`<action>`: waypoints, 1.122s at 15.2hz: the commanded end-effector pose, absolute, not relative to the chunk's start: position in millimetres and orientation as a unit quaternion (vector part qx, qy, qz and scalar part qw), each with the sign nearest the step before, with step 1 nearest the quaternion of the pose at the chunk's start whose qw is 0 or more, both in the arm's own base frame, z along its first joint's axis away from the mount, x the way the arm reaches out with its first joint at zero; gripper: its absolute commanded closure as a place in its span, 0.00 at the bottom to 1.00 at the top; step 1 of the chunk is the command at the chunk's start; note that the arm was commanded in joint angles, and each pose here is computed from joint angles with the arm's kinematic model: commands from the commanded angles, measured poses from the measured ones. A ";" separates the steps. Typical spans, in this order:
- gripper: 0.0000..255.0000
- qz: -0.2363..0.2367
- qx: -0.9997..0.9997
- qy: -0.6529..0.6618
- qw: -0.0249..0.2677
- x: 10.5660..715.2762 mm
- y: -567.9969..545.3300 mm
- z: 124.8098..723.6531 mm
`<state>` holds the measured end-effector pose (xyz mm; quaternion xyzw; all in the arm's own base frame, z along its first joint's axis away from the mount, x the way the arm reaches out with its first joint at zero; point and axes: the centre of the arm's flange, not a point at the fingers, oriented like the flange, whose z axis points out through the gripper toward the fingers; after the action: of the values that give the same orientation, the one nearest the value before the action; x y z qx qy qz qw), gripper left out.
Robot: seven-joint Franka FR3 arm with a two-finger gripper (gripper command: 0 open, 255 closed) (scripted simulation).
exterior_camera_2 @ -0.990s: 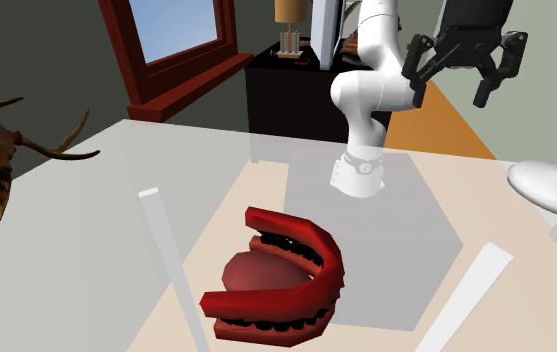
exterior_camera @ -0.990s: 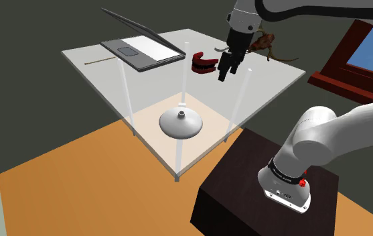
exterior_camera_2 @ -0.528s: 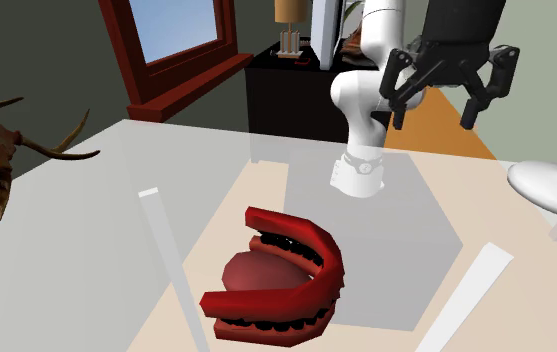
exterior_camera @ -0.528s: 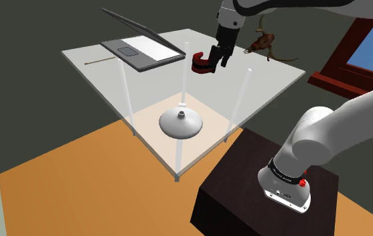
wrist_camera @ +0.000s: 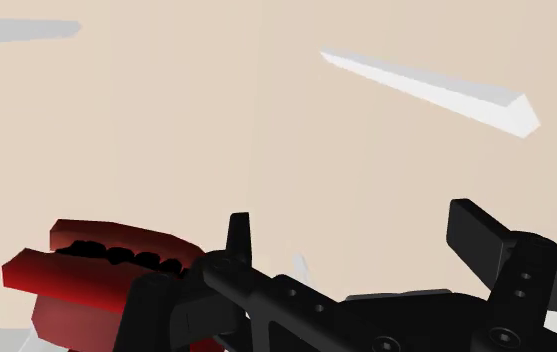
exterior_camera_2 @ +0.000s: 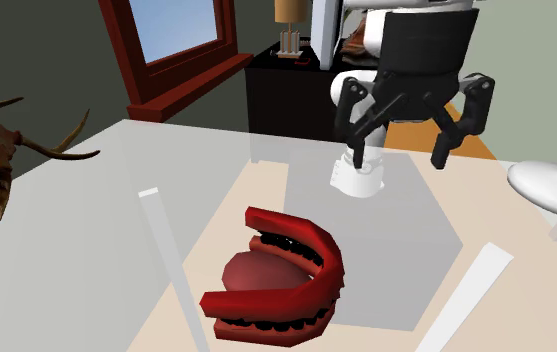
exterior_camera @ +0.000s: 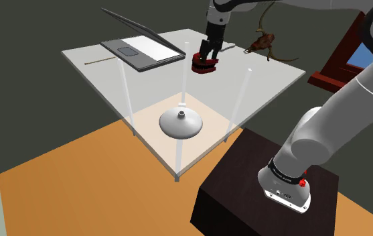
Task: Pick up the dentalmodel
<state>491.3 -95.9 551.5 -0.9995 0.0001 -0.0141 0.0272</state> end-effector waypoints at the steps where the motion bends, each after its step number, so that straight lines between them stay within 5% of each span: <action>1: 0.00 -0.013 -1.000 -0.001 0.028 513.8 -110.8 549.2; 10: 0.00 -0.007 -0.999 -0.004 0.031 606.3 -177.0 533.8; 17: 0.00 -0.007 -0.999 -0.004 0.031 606.3 -177.0 496.8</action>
<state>605.9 -176.7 503.4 -0.9995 -0.0038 -0.0066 0.0308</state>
